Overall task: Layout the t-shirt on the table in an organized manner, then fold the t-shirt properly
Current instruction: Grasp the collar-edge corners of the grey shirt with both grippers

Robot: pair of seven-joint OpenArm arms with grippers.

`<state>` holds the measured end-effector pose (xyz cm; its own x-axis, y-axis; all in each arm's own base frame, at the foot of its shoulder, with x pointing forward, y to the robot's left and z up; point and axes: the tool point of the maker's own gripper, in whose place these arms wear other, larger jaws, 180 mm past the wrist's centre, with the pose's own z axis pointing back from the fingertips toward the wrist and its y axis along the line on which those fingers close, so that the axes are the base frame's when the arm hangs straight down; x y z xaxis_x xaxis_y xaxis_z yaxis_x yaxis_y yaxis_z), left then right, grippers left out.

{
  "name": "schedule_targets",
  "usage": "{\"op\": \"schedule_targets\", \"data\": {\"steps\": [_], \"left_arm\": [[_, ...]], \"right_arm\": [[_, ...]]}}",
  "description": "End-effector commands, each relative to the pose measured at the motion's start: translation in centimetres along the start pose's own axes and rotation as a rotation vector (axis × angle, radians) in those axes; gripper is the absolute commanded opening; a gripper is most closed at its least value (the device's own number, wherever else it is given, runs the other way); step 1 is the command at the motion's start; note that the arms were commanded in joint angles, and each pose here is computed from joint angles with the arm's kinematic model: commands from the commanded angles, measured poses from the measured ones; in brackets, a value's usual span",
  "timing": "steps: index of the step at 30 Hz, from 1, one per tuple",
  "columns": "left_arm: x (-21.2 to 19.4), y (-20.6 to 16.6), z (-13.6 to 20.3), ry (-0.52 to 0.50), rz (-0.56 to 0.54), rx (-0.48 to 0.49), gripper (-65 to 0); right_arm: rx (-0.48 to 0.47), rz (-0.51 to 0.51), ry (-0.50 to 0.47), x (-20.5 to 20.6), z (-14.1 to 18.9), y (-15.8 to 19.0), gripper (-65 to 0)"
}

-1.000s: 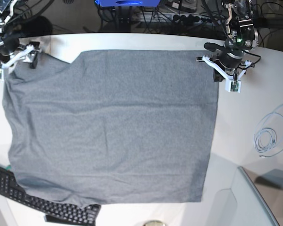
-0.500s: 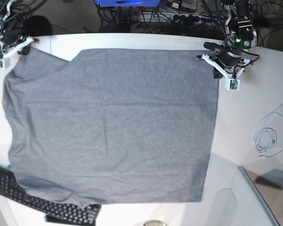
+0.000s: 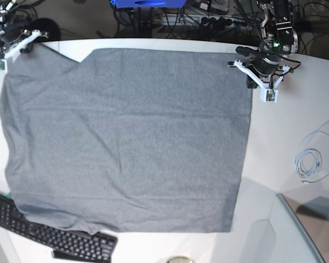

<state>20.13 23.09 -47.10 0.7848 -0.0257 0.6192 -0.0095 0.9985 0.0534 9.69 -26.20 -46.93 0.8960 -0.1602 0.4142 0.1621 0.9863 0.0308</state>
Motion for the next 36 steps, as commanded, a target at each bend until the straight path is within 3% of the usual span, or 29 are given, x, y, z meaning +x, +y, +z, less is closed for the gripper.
{"op": "schedule_targets", "data": {"steps": [1,6,10,16,20,27,29,33,36], "left_arm": [[1.0,0.4,0.4,-0.037,-0.006,0.007,-65.0],[-0.1,0.4,3.1,-0.043,-0.004,0.001,-65.0],[-2.3,-0.1,5.0,-0.024,0.09,-0.042,-65.0],[-3.1,3.0,5.9,-0.055,0.273,-0.001,-65.0],[-2.2,4.0,6.9,-0.142,0.339,0.008,-43.1],[-4.2,4.4,6.0,-0.092,0.355,-0.001,-35.9],[-4.5,3.2,5.5,-0.09,0.342,-0.074,-29.6],[-4.8,1.1,5.5,-0.09,0.308,-0.198,-10.0],[-5.0,0.5,5.5,-0.09,0.323,-0.201,-7.2]], "right_arm": [[-0.005,0.006,-0.028,0.7,0.3,-0.3,-64.4],[-0.006,0.006,-0.031,0.8,0.3,-0.3,-64.4],[-0.006,0.006,-0.031,0.8,0.3,-0.3,-64.4],[-0.005,0.007,-0.031,0.9,0.3,-0.2,-64.5],[-0.005,0.007,-0.031,0.9,0.3,-0.2,-64.7],[-0.006,0.008,-0.033,0.9,0.3,-0.3,-64.8],[-0.006,0.008,-0.033,0.9,0.3,-0.3,-64.8],[-0.006,0.008,-0.033,0.9,0.3,-0.3,-64.8],[-0.006,0.008,-0.033,0.9,0.3,-0.3,-64.8]]}}
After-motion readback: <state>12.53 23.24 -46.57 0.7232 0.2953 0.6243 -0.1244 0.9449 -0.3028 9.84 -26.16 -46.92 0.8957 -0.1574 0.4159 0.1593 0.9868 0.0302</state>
